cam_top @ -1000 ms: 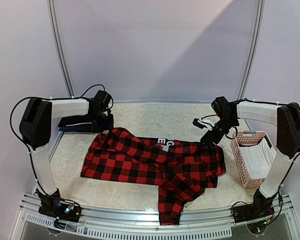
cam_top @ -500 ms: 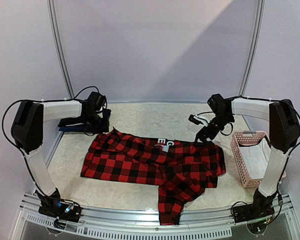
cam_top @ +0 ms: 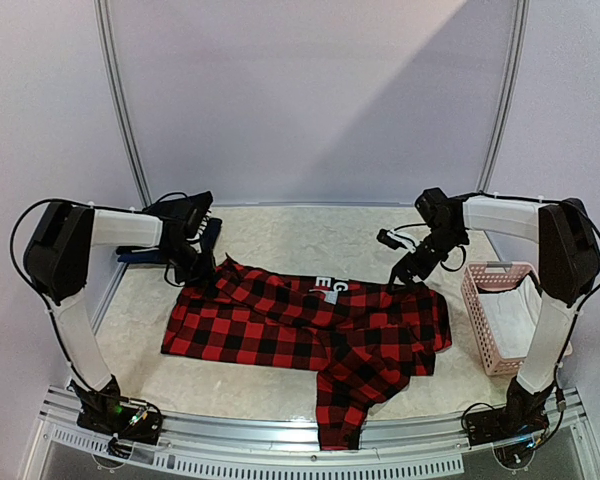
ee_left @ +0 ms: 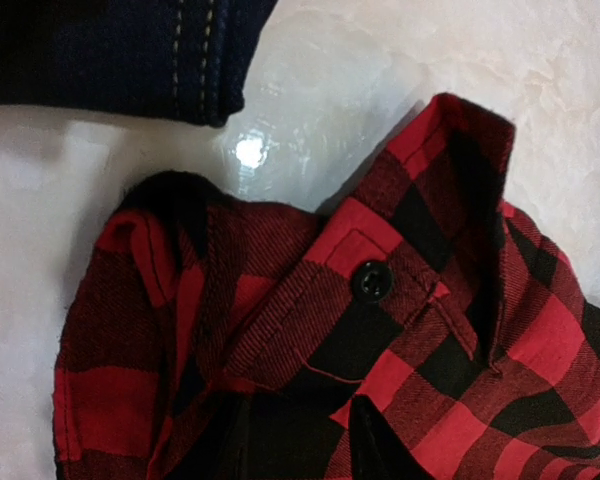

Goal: Fold and stack the mixed laundry pile
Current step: Adjust the rectangle-folded shirt at the center of the board.

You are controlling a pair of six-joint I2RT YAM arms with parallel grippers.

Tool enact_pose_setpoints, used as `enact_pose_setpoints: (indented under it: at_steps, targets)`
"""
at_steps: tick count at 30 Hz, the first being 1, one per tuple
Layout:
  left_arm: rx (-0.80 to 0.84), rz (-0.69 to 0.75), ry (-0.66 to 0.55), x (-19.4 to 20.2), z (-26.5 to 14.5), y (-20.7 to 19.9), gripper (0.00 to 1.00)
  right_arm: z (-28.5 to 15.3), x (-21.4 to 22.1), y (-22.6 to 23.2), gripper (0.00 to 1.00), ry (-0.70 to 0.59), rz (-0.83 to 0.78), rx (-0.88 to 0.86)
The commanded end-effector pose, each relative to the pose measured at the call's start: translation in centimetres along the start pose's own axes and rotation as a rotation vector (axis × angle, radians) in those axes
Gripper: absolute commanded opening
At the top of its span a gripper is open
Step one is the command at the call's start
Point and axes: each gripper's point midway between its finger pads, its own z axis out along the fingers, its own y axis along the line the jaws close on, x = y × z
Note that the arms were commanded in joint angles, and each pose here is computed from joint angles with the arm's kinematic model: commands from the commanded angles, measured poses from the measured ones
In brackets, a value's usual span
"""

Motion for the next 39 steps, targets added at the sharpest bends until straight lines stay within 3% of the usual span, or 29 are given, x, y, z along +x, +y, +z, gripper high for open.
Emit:
enact_pose_setpoints:
  at_steps: [1, 16, 26, 30, 39]
  targets:
    - [-0.019, -0.032, 0.005, -0.4, 0.9, 0.6, 0.35, 0.2, 0.6, 0.1, 0.99, 0.01, 0.017, -0.021]
    - [-0.004, -0.114, -0.118, -2.8, 2.4, 0.6, 0.29, 0.6, 0.9, 0.2, 0.99, 0.018, 0.022, -0.034]
    - [0.037, -0.126, -0.172, -3.7, 2.6, 0.1, 0.0, 0.8, 1.1, 0.2, 0.99, 0.024, 0.025, -0.034]
    - [0.077, -0.114, -0.204, -4.4, 1.9, -0.8, 0.0, 0.9, 1.2, 0.2, 0.99, 0.028, 0.027, -0.036]
    - [0.085, -0.071, -0.319, -5.5, -3.8, -1.4, 0.0, 0.9, 1.1, 0.2, 0.99, 0.024, 0.025, -0.037]
